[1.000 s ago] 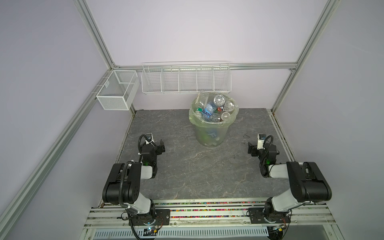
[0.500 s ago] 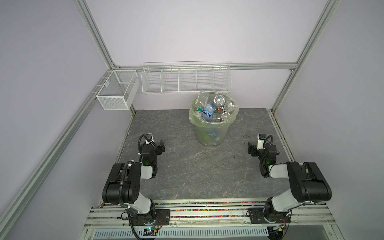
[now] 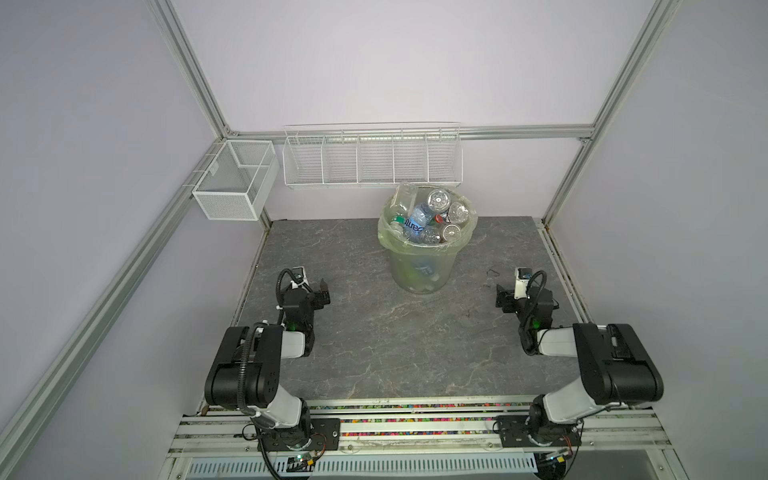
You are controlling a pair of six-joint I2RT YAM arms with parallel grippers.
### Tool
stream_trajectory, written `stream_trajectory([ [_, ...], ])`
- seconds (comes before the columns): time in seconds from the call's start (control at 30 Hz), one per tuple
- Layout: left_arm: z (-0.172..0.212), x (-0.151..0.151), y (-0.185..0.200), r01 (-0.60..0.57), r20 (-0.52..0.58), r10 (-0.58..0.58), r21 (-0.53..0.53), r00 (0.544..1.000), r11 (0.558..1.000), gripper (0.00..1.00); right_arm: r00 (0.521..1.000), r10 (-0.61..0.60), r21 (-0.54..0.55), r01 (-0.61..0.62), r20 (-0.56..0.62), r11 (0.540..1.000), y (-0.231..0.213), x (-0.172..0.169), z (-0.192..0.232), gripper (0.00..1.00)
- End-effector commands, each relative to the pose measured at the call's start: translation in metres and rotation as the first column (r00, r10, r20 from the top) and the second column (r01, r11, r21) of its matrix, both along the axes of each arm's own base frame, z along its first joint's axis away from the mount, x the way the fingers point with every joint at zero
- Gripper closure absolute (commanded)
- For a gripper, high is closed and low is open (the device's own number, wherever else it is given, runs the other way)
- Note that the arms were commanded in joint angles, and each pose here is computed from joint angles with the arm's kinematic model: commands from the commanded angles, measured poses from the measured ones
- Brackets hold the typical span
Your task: Throw the plastic bottles in the bin
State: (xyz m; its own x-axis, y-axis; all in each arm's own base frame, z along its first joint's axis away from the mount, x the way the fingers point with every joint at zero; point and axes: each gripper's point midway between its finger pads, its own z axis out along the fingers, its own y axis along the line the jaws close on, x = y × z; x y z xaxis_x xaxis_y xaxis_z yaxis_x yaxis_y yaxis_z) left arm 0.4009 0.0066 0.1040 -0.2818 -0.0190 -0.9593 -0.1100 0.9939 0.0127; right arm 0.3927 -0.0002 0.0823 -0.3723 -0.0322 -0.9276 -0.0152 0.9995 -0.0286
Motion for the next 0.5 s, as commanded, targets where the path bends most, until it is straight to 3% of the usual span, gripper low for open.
stream_trajectory([
  [0.0,0.0119,0.0046,0.0022,-0.008,0.032,0.008,-0.006,0.999,1.0,0.01,1.0,0.006,-0.001,-0.006,0.027,1.0,0.0002,0.0024,0.0106,0.12],
  [0.47,0.0122,0.0044,0.0023,-0.009,0.033,0.009,-0.006,0.999,1.0,0.01,1.0,0.006,-0.001,-0.006,0.028,1.0,0.0003,0.0025,0.0108,0.12],
])
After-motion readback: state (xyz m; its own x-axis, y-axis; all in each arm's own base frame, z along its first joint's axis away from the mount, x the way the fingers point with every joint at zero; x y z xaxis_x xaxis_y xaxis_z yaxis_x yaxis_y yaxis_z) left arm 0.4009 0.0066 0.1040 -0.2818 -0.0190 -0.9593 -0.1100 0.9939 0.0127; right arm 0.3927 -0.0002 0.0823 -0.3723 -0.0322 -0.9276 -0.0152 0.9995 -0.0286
